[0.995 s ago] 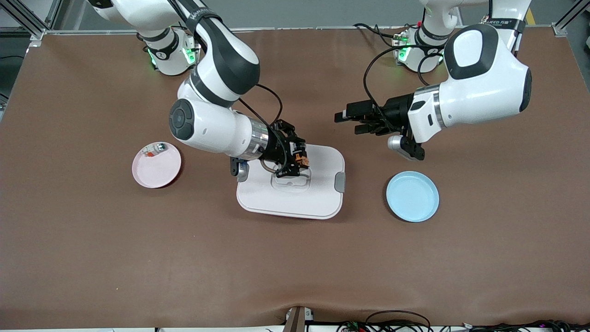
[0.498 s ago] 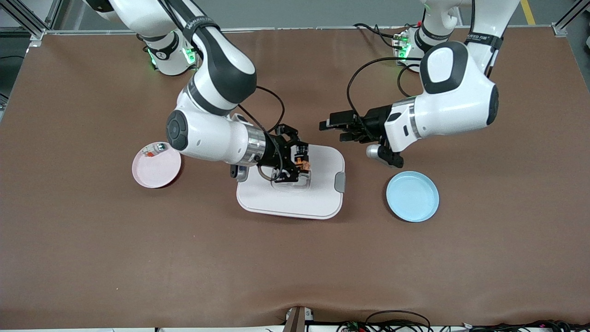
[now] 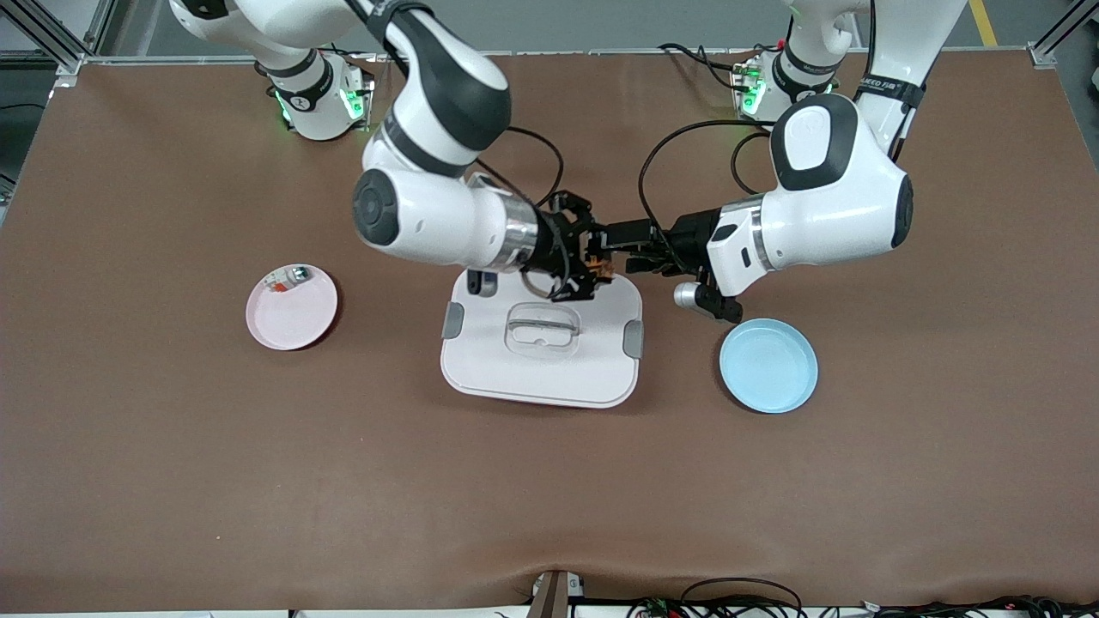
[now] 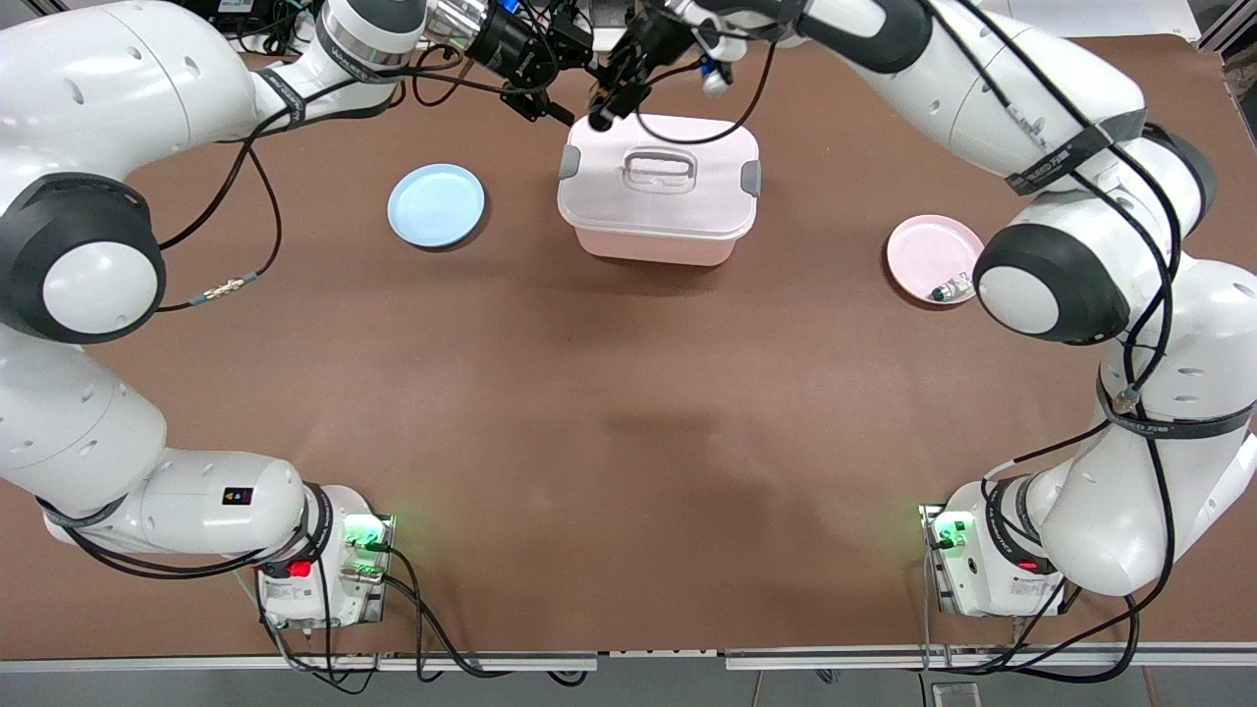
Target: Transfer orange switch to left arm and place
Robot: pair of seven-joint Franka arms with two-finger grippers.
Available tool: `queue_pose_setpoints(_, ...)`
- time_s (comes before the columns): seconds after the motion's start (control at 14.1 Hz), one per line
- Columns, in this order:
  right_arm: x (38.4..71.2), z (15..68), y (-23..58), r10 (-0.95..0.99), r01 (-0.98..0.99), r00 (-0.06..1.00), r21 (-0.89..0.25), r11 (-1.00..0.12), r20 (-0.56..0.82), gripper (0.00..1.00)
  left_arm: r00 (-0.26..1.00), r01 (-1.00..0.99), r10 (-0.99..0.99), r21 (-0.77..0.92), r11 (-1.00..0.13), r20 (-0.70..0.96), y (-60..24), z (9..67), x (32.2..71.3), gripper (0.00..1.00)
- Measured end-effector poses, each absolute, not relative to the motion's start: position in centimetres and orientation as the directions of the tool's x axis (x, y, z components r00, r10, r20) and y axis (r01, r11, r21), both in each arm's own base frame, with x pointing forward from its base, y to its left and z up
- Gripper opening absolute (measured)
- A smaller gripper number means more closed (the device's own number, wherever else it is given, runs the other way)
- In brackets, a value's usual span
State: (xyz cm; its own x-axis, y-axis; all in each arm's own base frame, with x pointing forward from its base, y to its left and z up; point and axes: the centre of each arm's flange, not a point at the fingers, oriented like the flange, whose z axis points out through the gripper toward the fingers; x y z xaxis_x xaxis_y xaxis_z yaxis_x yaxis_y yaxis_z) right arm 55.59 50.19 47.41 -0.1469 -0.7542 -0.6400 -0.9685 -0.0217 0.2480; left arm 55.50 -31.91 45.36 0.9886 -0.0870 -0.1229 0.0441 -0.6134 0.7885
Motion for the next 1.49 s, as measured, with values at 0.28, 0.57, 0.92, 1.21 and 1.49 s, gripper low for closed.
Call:
queue_pose_setpoints(0.28, 55.3, 47.7, 50.6, -0.752, -0.967, -0.165, 0.255, -0.004, -0.638, 0.73, 0.987, 0.048, -0.09, 0.788, -0.613, -0.13, -32.0, 44.8, 55.5, 1.0)
queue_pose_setpoints(0.57, 56.2, 48.3, 49.8, -0.748, -0.968, -0.182, 0.251, 0.021, -0.639, 0.73, 0.988, 0.054, -0.08, 0.788, -0.613, -0.13, -31.5, 44.5, 56.0, 1.0)
queue_pose_setpoints(0.92, 57.7, 48.8, 48.1, -0.738, -0.969, -0.198, 0.242, 0.049, -0.645, 0.73, 0.99, 0.04, -0.082, 0.794, -0.607, -0.112, -31.5, 45.0, 56.2, 0.96)
queue_pose_setpoints(1.21, 58.0, 49.0, 48.0, -0.734, -0.971, -0.2, 0.234, 0.057, -0.65, 0.73, 0.99, 0.038, -0.083, 0.794, -0.607, -0.111, -31.5, 45.0, 56.2, 0.99)
queue_pose_setpoints(1.49, 58.2, 48.8, 48.5, -0.718, -0.975, -0.201, 0.206, 0.082, -0.666, 0.73, 0.99, 0.04, -0.082, 0.794, -0.606, -0.112, -31.5, 45.0, 56.3, 1.0)
